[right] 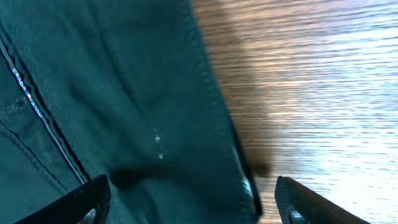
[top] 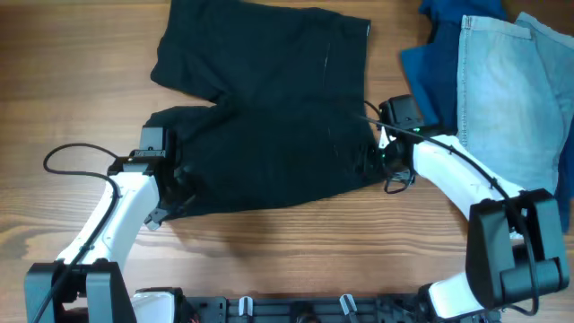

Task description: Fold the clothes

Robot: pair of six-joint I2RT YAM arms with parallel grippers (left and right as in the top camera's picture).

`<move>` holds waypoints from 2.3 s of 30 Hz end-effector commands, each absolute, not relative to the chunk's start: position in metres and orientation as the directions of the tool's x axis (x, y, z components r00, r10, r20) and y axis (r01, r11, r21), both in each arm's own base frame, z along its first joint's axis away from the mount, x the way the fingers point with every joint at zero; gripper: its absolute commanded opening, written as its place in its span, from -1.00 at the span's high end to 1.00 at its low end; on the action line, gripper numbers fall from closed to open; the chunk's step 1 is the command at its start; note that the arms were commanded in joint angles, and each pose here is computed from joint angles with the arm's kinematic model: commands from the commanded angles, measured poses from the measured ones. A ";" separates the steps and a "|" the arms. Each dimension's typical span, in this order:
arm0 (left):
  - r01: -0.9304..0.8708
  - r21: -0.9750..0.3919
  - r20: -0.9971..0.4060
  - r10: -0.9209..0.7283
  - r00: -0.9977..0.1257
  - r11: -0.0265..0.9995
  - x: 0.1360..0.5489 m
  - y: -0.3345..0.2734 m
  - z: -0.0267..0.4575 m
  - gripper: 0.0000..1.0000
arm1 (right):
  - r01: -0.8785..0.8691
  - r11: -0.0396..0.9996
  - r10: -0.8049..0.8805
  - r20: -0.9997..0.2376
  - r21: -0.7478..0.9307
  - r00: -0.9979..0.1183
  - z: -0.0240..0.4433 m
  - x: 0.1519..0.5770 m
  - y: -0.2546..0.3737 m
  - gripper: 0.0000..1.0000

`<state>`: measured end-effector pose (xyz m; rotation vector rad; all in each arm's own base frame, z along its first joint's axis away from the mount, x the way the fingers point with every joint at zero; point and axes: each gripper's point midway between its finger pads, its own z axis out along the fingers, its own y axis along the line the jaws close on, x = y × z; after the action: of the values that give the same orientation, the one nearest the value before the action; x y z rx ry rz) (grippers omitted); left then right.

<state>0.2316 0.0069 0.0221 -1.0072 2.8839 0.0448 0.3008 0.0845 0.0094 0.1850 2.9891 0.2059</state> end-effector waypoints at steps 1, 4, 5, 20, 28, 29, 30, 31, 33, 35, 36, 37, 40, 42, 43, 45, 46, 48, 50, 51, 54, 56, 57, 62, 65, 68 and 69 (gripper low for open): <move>-0.576 0.015 -0.122 -0.570 -0.812 0.817 0.237 0.011 0.021 -0.93 | 0.074 0.989 0.091 -0.129 0.131 -0.987 0.003 0.297 0.098 -0.70; -0.573 0.016 -0.121 -0.568 -0.814 0.819 0.237 0.011 0.019 -0.81 | 0.068 0.991 0.082 -0.132 0.112 -0.988 0.001 0.297 0.098 -0.68; -0.573 0.018 -0.118 -0.568 -0.815 0.819 0.237 0.011 0.018 -0.73 | 0.069 0.992 0.083 -0.138 0.104 -0.987 0.001 0.298 0.097 -0.64; -0.560 0.114 0.015 -0.565 -0.825 0.820 0.222 0.011 -0.023 0.92 | 0.076 0.995 0.084 -0.142 0.062 -0.986 -0.003 0.295 0.089 -0.11; -0.567 0.076 -0.037 -0.566 -0.824 0.820 0.230 0.010 0.017 0.92 | 0.100 0.992 0.111 -0.161 0.076 -0.981 0.018 0.293 0.088 0.91; -0.568 0.065 -0.053 -0.566 -0.823 0.820 0.231 0.010 0.023 0.92 | 0.099 0.992 0.112 -0.171 0.080 -0.979 0.024 0.292 0.088 0.91; -0.569 0.049 -0.076 -0.565 -0.821 0.821 0.231 0.010 0.033 0.92 | 0.097 0.991 0.113 -0.198 0.091 -0.974 0.039 0.290 0.088 0.91; -0.570 0.036 -0.094 -0.565 -0.820 0.821 0.230 0.010 0.041 0.92 | 0.096 0.991 0.115 -0.216 0.098 -0.970 0.050 0.288 0.086 0.92; -0.571 0.008 -0.132 -0.565 -0.814 0.821 0.224 0.010 0.061 0.92 | 0.105 0.988 0.130 -0.249 0.111 -0.960 0.078 0.278 0.079 0.91; -0.570 -0.035 -0.190 -0.566 -0.802 0.821 0.217 0.011 0.095 0.92 | 0.131 0.984 0.160 -0.273 0.122 -0.949 0.107 0.259 0.066 0.92; -0.569 -0.049 -0.210 -0.566 -0.797 0.821 0.217 0.011 0.105 0.92 | 0.140 0.982 0.170 -0.278 0.125 -0.945 0.114 0.252 0.062 0.91; -0.566 -0.078 -0.248 -0.566 -0.786 0.821 0.216 0.011 0.124 0.92 | 0.159 0.978 0.191 -0.284 0.132 -0.940 0.124 0.241 0.058 0.91; -0.513 -0.159 -0.373 -0.532 -0.760 0.844 0.211 0.007 0.181 0.92 | 0.187 0.968 0.231 -0.308 0.167 -0.923 0.146 0.214 0.053 0.92; -0.472 -0.204 -0.432 -0.512 -0.742 0.858 0.208 0.001 0.205 0.92 | 0.191 0.956 0.256 -0.317 0.222 -0.913 0.159 0.196 0.056 0.91; -0.432 -0.227 -0.463 -0.487 -0.740 0.873 0.204 -0.006 0.217 0.92 | 0.163 0.948 0.253 -0.337 0.273 -0.907 0.168 0.192 0.063 0.91; -0.374 -0.245 -0.485 -0.447 -0.751 0.895 0.201 -0.018 0.223 0.92 | 0.160 0.938 0.270 -0.361 0.307 -0.893 0.176 0.190 0.065 0.91; -0.352 -0.238 -0.496 -0.425 -0.757 0.905 0.202 -0.022 0.224 0.92 | 0.172 0.938 0.283 -0.376 0.301 -0.882 0.177 0.193 0.062 0.91; -0.364 -0.177 -0.528 -0.400 -0.749 0.915 0.216 -0.017 0.221 0.92 | 0.177 0.941 0.287 -0.408 0.287 -0.866 0.176 0.211 0.061 0.91; -0.392 -0.115 -0.551 -0.387 -0.739 0.913 0.237 -0.010 0.216 0.92 | 0.204 0.949 0.292 -0.425 0.240 -0.857 0.168 0.234 0.057 0.91; -0.398 -0.052 -0.572 -0.354 -0.740 0.916 0.258 -0.004 0.209 0.92 | 0.244 0.950 0.306 -0.428 0.195 -0.850 0.157 0.250 0.051 0.91; -0.376 0.021 -0.632 -0.279 -0.723 0.926 0.310 -0.004 0.198 0.92 | 0.272 0.950 0.311 -0.439 0.152 -0.843 0.137 0.283 0.049 0.92; -0.343 -0.006 -0.707 -0.247 -0.663 0.939 0.362 -0.014 0.195 0.92 | 0.250 0.957 0.292 -0.492 0.150 -0.820 0.129 0.315 0.053 0.91; -0.330 -0.009 -0.725 -0.234 -0.648 0.944 0.376 -0.017 0.194 0.92 | 0.251 0.957 0.289 -0.519 0.144 -0.805 0.130 0.325 0.052 0.91; -0.278 -0.042 -0.823 -0.191 -0.535 0.960 0.436 -0.031 0.196 0.92 | 0.265 0.955 0.281 -0.688 0.132 -0.669 0.154 0.373 0.030 0.92; -0.261 -0.051 -0.854 -0.178 -0.488 0.964 0.459 -0.036 0.193 0.92 | 0.275 0.950 0.289 -0.750 0.149 -0.595 0.165 0.398 0.015 0.92; -0.203 -0.049 -0.881 -0.138 -0.452 0.978 0.481 -0.046 0.188 0.92 | 0.247 0.961 0.253 -0.761 0.125 -0.598 0.147 0.419 0.017 0.91; -0.199 -0.060 -0.890 -0.143 -0.433 0.978 0.488 -0.048 0.186 0.92 | 0.248 0.961 0.253 -0.758 0.124 -0.601 0.139 0.425 0.018 0.91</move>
<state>0.4742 -0.0447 0.1876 -0.2968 2.0514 0.0492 0.4133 0.0200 0.1523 0.3795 2.2254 0.0522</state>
